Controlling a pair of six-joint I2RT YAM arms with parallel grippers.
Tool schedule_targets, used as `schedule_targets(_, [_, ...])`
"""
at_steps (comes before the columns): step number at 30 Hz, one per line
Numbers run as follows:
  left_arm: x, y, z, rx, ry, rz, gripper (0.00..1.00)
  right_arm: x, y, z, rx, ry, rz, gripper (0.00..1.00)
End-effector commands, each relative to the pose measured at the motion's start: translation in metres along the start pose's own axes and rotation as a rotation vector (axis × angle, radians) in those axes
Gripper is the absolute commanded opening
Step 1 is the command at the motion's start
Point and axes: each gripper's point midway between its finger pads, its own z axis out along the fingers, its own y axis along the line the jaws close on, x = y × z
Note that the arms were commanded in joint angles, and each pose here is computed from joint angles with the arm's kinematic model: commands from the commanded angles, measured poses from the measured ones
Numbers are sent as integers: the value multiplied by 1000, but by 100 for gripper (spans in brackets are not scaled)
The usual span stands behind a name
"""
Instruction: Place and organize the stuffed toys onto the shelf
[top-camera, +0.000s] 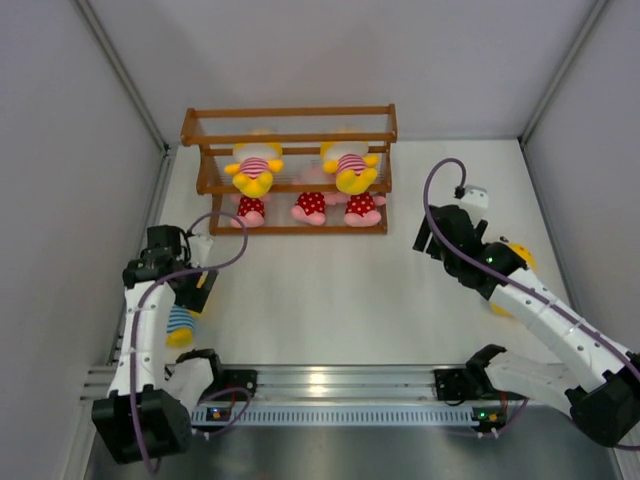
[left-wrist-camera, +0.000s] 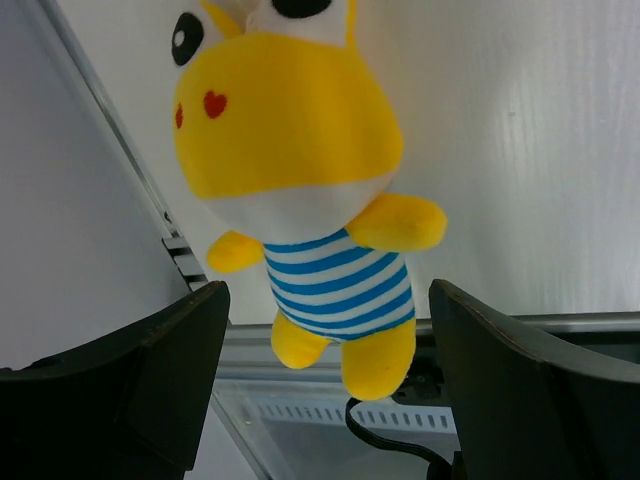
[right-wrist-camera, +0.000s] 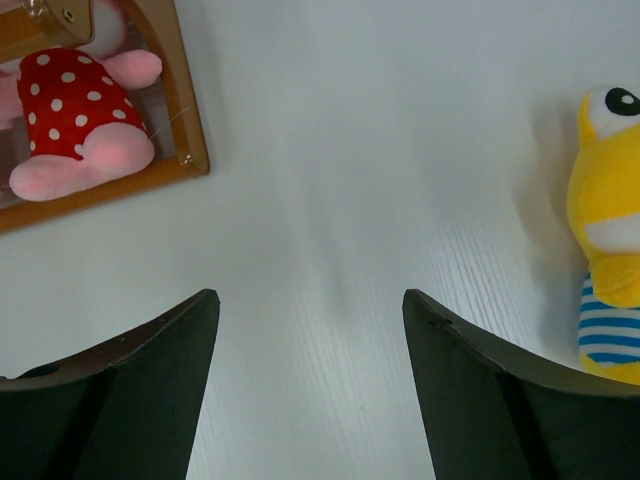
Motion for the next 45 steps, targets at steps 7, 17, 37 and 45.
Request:
schedule_targets(7, [-10,61,26,159,-63,-263,84,-10,12,-8,-84,-14,-9,74])
schedule_targets(17, [-18,59,74,226,-90,-269,70,-17,26,-12,-142,-10,-13,72])
schedule_targets(37, [-105,37,-141,311,-530,-221,0,-24,324,-275,-1639,-689,-807,71])
schedule_targets(45, [-143,-17,-168,497,-570,-119,0,45,406,-275,-1705,-815,-1025,73])
